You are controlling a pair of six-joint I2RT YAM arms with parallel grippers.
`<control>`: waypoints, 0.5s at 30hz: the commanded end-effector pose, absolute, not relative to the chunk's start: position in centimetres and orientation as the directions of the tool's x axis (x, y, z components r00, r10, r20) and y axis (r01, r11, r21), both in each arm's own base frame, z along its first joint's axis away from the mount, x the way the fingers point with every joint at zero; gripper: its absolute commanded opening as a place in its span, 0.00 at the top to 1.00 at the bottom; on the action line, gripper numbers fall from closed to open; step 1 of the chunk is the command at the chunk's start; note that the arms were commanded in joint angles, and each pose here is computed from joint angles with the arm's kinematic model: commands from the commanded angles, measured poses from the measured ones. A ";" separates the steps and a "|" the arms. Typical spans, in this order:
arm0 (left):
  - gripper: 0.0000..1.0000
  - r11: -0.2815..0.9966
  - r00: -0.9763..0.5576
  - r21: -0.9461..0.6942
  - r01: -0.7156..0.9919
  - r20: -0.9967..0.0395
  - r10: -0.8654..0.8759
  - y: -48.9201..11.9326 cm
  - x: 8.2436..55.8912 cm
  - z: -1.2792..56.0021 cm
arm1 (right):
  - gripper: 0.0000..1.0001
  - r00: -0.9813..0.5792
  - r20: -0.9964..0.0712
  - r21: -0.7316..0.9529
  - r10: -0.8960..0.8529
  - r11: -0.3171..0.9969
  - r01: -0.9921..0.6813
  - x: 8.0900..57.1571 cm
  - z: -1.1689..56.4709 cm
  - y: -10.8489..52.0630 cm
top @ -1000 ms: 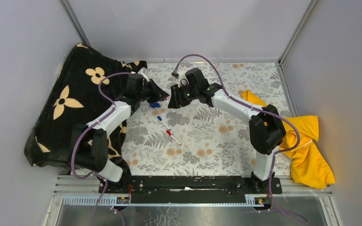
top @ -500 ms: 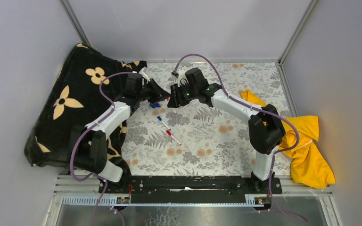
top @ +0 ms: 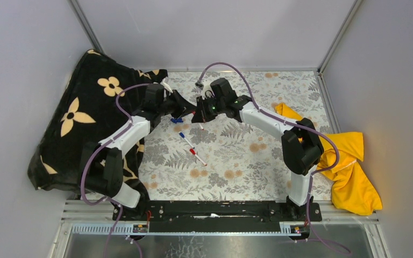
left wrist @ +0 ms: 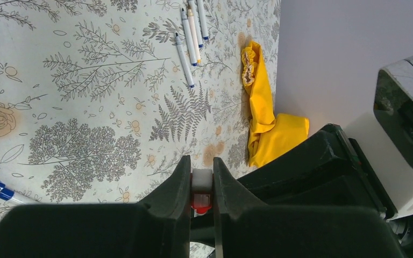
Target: Open the pen caps
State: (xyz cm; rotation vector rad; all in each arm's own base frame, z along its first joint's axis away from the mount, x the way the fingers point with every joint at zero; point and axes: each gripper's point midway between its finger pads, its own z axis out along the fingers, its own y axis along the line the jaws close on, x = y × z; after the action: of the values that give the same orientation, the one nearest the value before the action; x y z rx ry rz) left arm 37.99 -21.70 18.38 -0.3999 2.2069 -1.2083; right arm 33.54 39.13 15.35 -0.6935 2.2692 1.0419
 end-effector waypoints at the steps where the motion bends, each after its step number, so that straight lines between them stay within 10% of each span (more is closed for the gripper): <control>1: 1.00 0.524 -0.736 -0.851 -0.034 -0.333 -0.589 -21.5 39.6 18.1 | 1.00 -0.712 -0.678 0.496 -0.183 0.602 -0.626 35.0 16.5 39.2; 15: 1.00 0.520 -0.585 -0.816 -0.252 -0.300 -0.754 -12.2 44.9 13.1 | 1.00 -0.759 -0.613 0.492 -0.219 0.646 -0.584 31.6 11.9 35.3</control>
State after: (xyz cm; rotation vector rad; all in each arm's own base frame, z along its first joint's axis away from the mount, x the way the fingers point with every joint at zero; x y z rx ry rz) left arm 39.43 -21.04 14.34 -0.5769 2.2836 -1.2382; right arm 34.04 38.10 11.57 -0.6379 2.2759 0.9677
